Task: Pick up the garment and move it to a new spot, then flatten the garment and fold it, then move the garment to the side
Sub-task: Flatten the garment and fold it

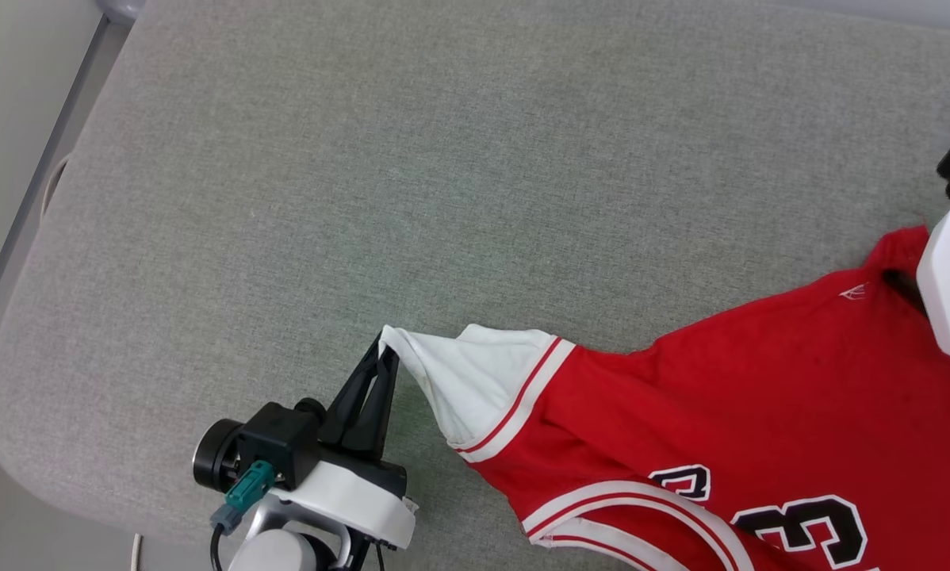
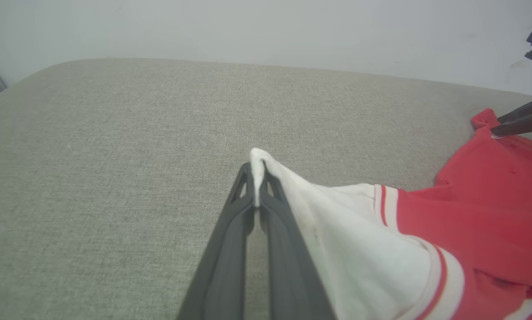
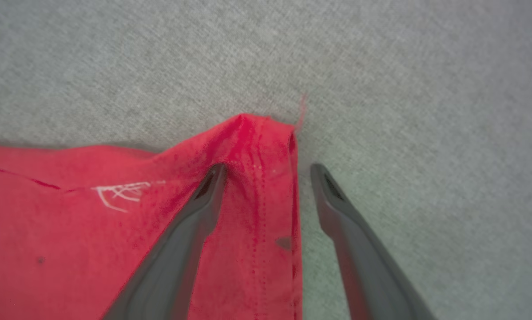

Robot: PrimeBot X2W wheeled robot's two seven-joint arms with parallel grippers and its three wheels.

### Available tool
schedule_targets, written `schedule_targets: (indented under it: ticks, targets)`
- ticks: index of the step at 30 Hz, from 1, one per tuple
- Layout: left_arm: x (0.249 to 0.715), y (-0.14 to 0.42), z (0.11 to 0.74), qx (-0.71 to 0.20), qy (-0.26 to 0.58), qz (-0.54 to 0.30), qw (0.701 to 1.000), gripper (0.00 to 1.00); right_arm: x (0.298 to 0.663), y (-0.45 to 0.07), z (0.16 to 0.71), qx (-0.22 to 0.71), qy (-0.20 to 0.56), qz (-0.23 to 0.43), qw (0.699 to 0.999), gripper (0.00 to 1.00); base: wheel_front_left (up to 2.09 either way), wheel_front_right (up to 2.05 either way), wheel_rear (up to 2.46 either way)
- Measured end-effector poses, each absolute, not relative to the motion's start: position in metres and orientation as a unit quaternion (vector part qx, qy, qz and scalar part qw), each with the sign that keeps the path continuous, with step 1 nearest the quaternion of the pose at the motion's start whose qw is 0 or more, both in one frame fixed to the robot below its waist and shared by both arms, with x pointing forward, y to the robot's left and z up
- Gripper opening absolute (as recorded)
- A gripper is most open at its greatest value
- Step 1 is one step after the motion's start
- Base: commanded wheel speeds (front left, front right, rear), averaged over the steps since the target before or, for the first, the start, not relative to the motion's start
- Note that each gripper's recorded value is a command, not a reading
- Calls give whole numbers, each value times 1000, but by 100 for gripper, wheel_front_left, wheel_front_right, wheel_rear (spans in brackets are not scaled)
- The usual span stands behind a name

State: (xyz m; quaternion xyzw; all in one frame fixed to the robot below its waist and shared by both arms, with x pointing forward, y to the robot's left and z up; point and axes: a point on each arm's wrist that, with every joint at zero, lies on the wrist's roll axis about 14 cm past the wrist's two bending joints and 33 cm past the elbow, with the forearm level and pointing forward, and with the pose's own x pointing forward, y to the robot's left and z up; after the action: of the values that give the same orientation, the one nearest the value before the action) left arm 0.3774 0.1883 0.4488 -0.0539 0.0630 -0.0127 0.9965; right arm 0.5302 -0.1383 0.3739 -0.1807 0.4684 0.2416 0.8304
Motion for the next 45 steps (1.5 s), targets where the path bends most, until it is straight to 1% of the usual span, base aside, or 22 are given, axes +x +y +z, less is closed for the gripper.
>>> schedule_targets:
  ticks: [3,6,7,8,9,13,16,18,21,27,31,36,41,45]
  targets:
    - [376,190,444,-54,69,-9,996,0,526,-138,358,-186,484,245,819,100,0,0,0]
    - [376,190,442,-55,72,-8,996,0,523,-138,352,-180,484,249,819,100,0,0,0]
    - [376,190,440,-55,74,-8,996,0,523,-138,352,-175,481,250,822,88,0,0,0]
    - [376,190,440,-55,74,-8,996,0,523,-137,353,-173,476,251,825,14,0,0,0]
    - [377,190,440,-55,74,-9,996,0,523,-136,354,-172,471,254,827,0,0,0,0]
    - [377,191,443,-52,67,-14,996,0,524,-128,368,-155,434,267,846,0,0,0,0]
    - [376,192,450,-49,57,-17,997,0,531,-126,392,-138,383,269,873,0,0,0,0]
    - [376,193,458,-46,45,-17,998,0,539,-127,415,-125,335,265,895,0,0,0,0]
    - [374,197,470,-37,27,-18,999,0,544,-131,449,-103,273,258,921,0,0,0,0]
    - [380,195,505,-26,-24,-38,999,0,537,-152,499,-72,182,231,953,0,0,0,0]
    - [400,194,550,-7,-91,-57,994,0,532,-161,538,-54,123,218,967,0,0,0,0]
    - [426,186,611,0,-175,-77,982,0,527,-172,580,-45,60,201,977,0,0,0,0]
    - [447,171,667,21,-243,-107,964,0,524,-179,609,-44,16,187,981,0,0,0,0]
    - [467,158,701,43,-275,-134,951,0,531,-182,627,-47,-11,175,983,0,0,0,0]
